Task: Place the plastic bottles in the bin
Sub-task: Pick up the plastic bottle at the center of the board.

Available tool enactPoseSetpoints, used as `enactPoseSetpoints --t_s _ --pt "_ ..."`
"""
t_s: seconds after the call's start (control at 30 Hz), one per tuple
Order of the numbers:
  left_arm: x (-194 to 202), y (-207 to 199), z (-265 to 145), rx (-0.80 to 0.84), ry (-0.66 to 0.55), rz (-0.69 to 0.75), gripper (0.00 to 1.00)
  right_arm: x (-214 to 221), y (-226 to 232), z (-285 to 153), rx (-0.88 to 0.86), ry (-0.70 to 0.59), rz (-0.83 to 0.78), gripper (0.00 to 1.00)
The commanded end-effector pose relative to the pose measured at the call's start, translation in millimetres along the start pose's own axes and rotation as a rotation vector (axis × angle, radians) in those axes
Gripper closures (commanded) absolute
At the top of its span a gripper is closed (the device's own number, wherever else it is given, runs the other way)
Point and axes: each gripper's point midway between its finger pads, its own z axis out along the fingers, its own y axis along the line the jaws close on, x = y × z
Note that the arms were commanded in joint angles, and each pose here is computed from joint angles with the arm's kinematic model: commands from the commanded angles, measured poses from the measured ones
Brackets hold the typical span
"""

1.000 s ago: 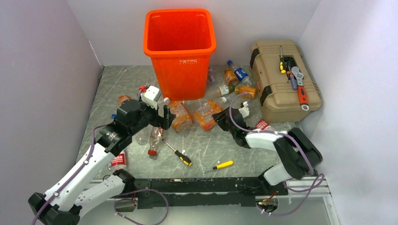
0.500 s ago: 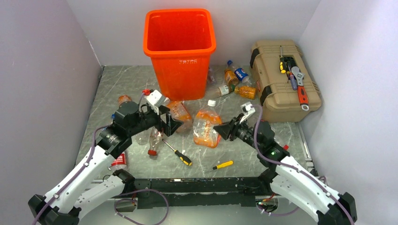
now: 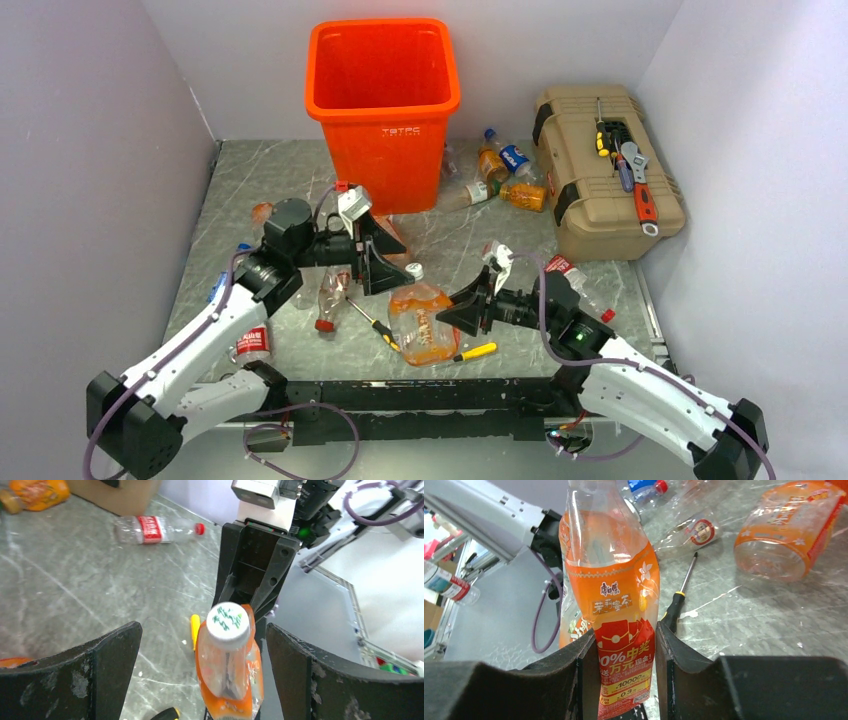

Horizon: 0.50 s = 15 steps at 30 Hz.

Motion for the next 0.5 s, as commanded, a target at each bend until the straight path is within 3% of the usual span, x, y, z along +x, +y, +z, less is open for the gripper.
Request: enactPoseSetpoints --t_s 0.0,0.13,0.37,0.47 --pt "-17.4 -31.0 4.3 0.201 -0.004 -0.014 0.00 -17.3 12.4 5.9 -0.043 -0.057 -0.091 1.00" --pt "-11.6 -26.0 7.8 0.202 0.007 -0.041 0.03 -17.0 16.3 12.1 -0.061 -0.065 -0.086 1.00" --pt "-7.0 -29.4 7.0 0.232 0.020 -0.050 0.31 -19.6 14.5 20.6 -0.031 -0.071 -0.093 1.00" --pt "-4.2 -29.8 6.5 0.232 0.027 -0.061 0.23 -25.7 10.5 19.0 0.003 -0.100 -0.098 1.00"
